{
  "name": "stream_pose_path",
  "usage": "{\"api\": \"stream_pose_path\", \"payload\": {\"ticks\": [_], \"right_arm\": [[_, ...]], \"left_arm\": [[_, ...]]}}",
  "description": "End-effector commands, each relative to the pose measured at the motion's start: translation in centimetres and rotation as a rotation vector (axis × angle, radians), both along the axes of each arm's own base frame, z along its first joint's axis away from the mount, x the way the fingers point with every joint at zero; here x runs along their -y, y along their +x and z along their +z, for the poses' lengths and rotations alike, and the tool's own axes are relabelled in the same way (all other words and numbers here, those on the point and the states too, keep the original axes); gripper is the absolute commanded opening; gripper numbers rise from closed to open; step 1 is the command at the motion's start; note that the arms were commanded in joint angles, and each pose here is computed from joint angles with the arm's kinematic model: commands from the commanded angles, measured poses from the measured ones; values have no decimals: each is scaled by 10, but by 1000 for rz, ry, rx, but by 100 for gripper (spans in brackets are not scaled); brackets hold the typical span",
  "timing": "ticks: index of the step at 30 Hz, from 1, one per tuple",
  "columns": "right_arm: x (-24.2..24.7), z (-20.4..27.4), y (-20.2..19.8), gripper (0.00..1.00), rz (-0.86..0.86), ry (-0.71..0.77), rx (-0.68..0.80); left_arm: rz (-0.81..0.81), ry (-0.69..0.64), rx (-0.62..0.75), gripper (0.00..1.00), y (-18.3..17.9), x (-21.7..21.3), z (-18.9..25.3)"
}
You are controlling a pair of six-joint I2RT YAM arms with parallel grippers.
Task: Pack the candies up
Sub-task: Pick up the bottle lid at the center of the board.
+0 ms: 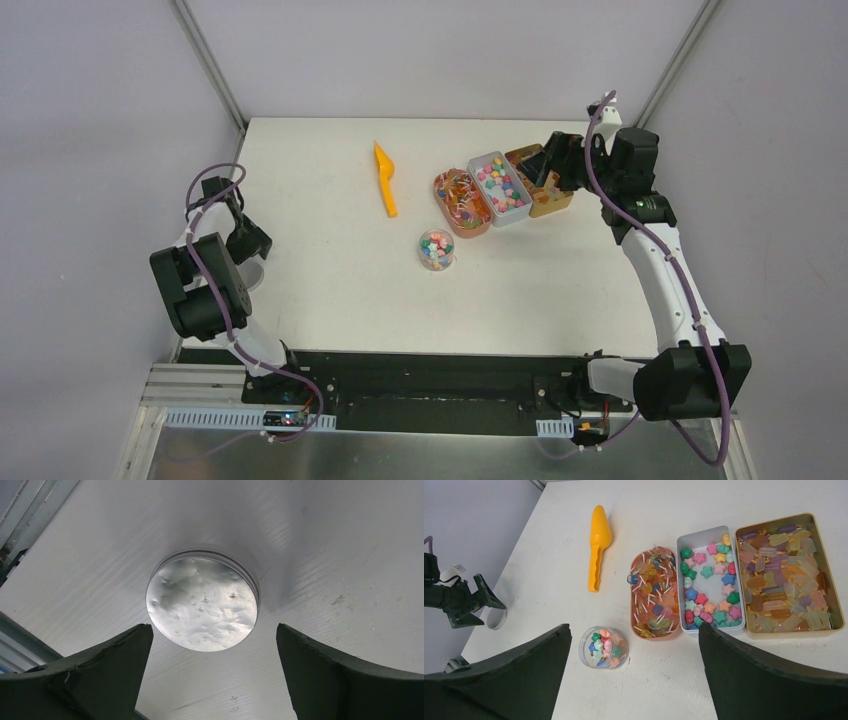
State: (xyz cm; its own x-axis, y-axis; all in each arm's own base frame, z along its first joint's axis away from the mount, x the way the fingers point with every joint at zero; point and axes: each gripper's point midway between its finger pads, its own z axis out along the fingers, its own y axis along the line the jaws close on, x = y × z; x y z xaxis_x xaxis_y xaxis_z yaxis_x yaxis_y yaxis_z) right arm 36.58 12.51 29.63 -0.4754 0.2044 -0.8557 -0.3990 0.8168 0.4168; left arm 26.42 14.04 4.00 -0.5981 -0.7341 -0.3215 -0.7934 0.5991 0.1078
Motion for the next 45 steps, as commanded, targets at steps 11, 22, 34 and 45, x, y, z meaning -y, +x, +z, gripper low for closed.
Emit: {"api": "stream_pose_path", "payload": {"ticks": [11, 22, 34, 45], "right_arm": [[-5, 17, 1, 100, 23, 14, 64], [-5, 21, -3, 100, 26, 15, 75], [-5, 22, -1, 100, 23, 14, 78], [-5, 20, 2, 100, 22, 13, 72]], "left_arm": [[-8, -25, 56, 99, 3, -14, -5], [-9, -74, 52, 99, 4, -9, -16], [-83, -176, 97, 78, 20, 7, -18], [-204, -243, 129, 68, 41, 40, -15]]}}
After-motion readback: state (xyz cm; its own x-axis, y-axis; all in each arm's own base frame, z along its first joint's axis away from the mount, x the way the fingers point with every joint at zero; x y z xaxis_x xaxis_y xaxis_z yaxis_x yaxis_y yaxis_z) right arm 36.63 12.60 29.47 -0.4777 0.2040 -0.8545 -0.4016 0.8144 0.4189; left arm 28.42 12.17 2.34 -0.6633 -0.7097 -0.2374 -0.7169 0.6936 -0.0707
